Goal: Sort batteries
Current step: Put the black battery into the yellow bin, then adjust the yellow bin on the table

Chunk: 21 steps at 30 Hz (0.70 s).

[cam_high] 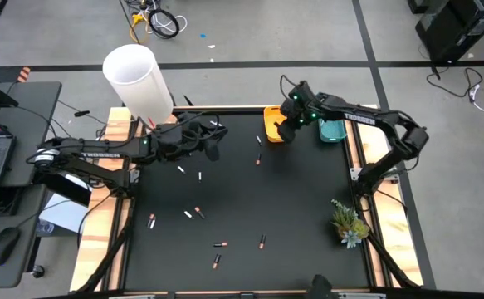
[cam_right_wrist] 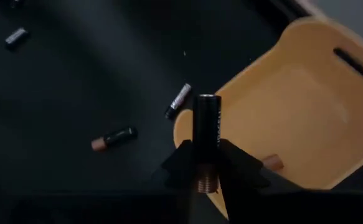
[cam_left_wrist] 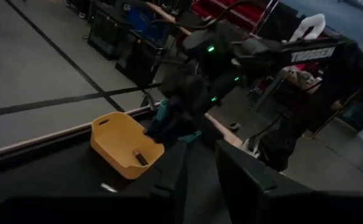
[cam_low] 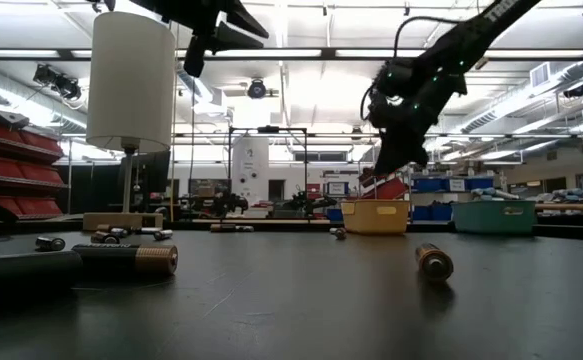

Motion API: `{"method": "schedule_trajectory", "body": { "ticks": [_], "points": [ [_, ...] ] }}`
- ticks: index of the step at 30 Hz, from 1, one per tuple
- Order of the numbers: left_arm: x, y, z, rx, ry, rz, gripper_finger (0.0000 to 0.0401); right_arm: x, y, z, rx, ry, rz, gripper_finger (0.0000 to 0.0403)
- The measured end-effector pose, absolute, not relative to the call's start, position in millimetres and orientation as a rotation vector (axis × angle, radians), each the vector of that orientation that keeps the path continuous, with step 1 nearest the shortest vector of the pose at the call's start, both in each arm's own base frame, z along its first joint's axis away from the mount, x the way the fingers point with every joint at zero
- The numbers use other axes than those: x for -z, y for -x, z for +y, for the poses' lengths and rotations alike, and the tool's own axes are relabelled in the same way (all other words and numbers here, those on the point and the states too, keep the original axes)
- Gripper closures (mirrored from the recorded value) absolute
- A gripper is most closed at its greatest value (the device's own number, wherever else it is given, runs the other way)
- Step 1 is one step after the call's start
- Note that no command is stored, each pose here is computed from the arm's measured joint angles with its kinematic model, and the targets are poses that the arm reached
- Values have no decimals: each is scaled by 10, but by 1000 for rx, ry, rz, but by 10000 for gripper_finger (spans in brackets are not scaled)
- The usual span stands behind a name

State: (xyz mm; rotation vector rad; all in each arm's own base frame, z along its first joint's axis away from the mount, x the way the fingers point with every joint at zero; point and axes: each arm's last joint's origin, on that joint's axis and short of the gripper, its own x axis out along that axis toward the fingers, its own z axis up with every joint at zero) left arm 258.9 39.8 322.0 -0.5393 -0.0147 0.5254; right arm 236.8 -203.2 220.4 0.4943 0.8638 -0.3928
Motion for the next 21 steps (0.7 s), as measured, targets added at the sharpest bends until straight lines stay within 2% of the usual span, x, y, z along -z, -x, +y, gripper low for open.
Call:
{"method": "schedule_trajectory", "body": {
  "ticks": [5,8,15,21],
  "points": [
    [-3264,-2595,396,-500,596,-69,304,-2164,-2390,-2058,406,-496,874,236],
    [-3274,-2595,398,-497,632,-88,304,-2274,-2398,-2098,422,-481,876,210],
    [-3172,-2599,400,-534,660,-8,304,-2753,-2634,-2000,319,-299,832,211],
    [-3113,-2597,403,-566,727,22,304,-2764,-2927,-1530,82,-156,846,217]
  ]
}}
